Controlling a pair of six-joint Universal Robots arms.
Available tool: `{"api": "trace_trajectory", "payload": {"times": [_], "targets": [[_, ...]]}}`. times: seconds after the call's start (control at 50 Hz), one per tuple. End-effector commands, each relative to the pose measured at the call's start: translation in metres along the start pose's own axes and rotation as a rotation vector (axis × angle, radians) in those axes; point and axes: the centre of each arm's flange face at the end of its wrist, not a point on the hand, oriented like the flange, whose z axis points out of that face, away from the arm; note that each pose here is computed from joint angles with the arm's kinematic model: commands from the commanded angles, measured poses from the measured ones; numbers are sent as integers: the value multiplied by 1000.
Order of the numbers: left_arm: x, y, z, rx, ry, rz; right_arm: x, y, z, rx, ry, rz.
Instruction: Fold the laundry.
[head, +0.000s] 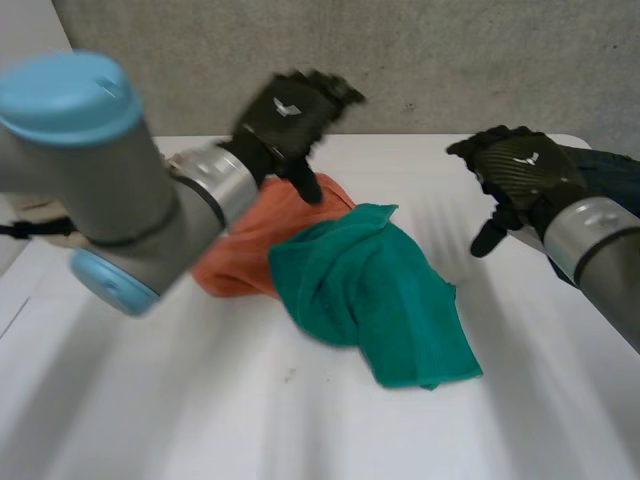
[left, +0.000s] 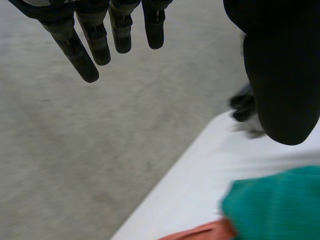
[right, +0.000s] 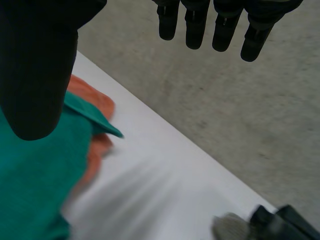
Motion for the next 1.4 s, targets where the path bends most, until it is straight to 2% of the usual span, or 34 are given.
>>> {"api": "trace_trajectory", "payload": {"times": [0.02, 0.1, 0.2, 0.36, 0.5, 0.6, 0.74, 0.9, 1.08, 1.28, 1.36, 1.4], "targets": [[-75, -2, -13, -93, -200, -51, -46, -21, 3, -52, -166, 8], [-99, 28, -23, -240, -245, -66, -79, -12, 11, -107, -259, -11], [-109, 79, -37, -397, -199, -82, -112, 10, 29, -139, -327, -66], [-113, 119, -44, -431, -157, -61, -131, 41, 61, -124, -291, -172], [-101, 130, -35, -416, -138, -40, -119, 27, 62, -84, -214, -176], [-85, 138, -22, -407, -102, -2, -79, -21, 41, 24, -122, -71], [-55, 141, -3, -393, -40, 17, -34, -51, 17, 95, -31, 25], [2, 140, 15, -406, 73, 30, 13, -43, -1, 66, 50, 48], [63, 139, 26, -402, 181, 74, 16, -18, -5, 27, 14, 99], [68, 136, 39, -412, 48, 163, 17, 2, -5, -14, 25, 111], [39, 124, 39, -441, -85, 200, 21, 3, -6, -12, 37, 113], [-2, 104, 38, -431, -232, 198, 21, 1, -5, -2, 33, 109]]}}
